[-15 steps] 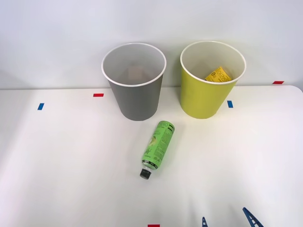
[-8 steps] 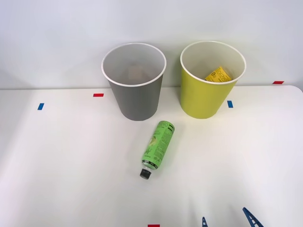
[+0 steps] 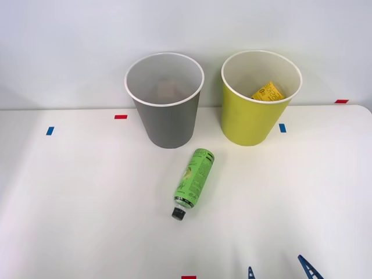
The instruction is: Put cans in the gray bin, plastic bottles in the light green bin
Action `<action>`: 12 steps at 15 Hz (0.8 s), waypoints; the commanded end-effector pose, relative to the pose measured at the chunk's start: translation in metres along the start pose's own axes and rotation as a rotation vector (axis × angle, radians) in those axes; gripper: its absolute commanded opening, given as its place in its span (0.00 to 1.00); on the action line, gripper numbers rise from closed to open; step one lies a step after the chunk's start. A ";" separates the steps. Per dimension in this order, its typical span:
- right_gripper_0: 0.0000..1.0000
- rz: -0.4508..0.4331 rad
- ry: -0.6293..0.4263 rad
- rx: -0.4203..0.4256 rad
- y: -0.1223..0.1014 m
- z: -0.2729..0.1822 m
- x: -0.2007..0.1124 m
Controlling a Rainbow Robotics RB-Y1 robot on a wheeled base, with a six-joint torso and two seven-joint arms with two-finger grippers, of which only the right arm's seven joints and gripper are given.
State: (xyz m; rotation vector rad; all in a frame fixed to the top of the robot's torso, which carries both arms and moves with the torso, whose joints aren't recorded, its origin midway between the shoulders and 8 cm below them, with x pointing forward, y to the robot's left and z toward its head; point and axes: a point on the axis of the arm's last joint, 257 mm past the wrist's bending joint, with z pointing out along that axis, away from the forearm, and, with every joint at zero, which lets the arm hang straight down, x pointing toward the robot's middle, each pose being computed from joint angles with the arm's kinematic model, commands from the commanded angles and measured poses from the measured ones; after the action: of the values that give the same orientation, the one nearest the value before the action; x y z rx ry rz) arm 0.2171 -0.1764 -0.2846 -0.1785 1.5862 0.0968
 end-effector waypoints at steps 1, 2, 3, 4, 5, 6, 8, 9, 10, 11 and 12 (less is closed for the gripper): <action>1.00 0.000 0.000 0.000 0.000 0.000 0.000; 1.00 0.000 0.000 0.000 0.000 0.000 0.000; 1.00 0.000 0.000 0.000 0.000 0.000 0.000; 1.00 0.000 0.000 0.000 0.000 0.000 0.000; 1.00 0.000 0.000 0.000 0.000 0.000 0.000; 1.00 0.000 0.000 0.000 0.000 0.000 0.000; 1.00 0.000 0.000 0.000 0.000 0.000 0.000; 1.00 0.000 0.000 0.000 0.000 0.000 0.000; 1.00 0.000 0.000 0.000 0.000 0.000 0.000; 1.00 0.000 0.000 0.000 0.000 0.000 0.000; 1.00 0.000 0.000 0.000 0.000 0.000 0.000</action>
State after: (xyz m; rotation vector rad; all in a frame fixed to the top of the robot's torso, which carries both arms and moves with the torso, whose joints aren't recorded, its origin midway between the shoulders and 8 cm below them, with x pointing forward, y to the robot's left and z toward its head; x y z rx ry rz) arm 0.2171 -0.1764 -0.2846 -0.1785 1.5862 0.0968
